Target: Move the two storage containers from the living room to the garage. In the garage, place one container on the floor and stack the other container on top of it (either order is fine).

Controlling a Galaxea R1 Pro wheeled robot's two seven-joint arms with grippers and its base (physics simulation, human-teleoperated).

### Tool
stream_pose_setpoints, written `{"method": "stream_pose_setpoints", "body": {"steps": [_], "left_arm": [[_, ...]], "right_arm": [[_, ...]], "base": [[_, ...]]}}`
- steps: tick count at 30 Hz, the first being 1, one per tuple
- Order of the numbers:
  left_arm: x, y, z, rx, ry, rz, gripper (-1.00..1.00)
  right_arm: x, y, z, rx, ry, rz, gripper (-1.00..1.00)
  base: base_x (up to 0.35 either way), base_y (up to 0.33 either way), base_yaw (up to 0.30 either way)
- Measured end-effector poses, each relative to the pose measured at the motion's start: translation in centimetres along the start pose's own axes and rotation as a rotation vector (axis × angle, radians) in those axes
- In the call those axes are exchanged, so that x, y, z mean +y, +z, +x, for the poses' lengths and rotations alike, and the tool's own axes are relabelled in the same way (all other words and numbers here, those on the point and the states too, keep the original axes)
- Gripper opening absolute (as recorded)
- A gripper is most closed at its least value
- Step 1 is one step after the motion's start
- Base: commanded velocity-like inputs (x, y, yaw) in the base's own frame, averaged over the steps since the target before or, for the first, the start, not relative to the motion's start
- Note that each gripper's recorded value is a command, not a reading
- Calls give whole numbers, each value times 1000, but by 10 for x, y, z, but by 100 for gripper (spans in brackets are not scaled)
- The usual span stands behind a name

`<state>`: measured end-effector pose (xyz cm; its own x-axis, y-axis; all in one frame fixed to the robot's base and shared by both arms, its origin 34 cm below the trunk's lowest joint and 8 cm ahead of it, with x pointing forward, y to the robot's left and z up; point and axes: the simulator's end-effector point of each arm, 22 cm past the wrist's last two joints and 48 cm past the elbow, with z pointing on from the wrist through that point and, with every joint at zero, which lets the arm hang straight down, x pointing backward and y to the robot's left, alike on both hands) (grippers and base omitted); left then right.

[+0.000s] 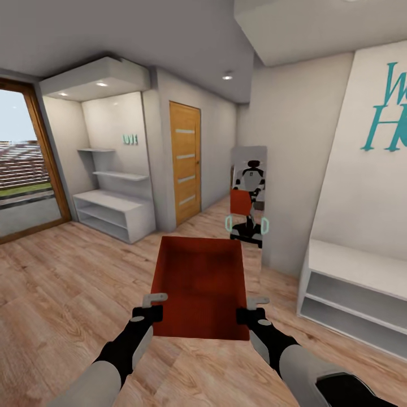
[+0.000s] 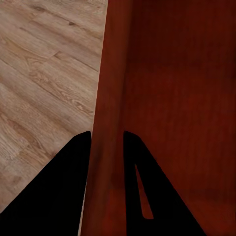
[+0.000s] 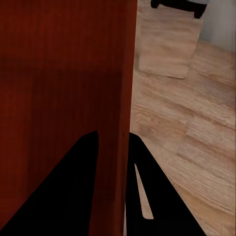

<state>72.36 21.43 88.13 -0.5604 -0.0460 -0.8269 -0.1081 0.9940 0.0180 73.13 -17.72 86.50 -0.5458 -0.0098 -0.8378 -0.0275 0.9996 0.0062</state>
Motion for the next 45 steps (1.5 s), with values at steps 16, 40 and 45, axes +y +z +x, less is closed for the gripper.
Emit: {"method": "stream_pose_setpoints", "body": {"steps": [16,40,45], "left_arm": [[0,0,0,-1,0,0,-100],[2,0,-2,-5,1,1,-100],[1,0,-2,-5,2,1,-100]], "right_arm": [[0,0,0,-1,0,0,-100],[2,0,-1,-5,2,1,-100],[2,0,-1,-5,2,1,-100]], "base": [[322,0,0],[322,0,116],[322,0,268]]}}
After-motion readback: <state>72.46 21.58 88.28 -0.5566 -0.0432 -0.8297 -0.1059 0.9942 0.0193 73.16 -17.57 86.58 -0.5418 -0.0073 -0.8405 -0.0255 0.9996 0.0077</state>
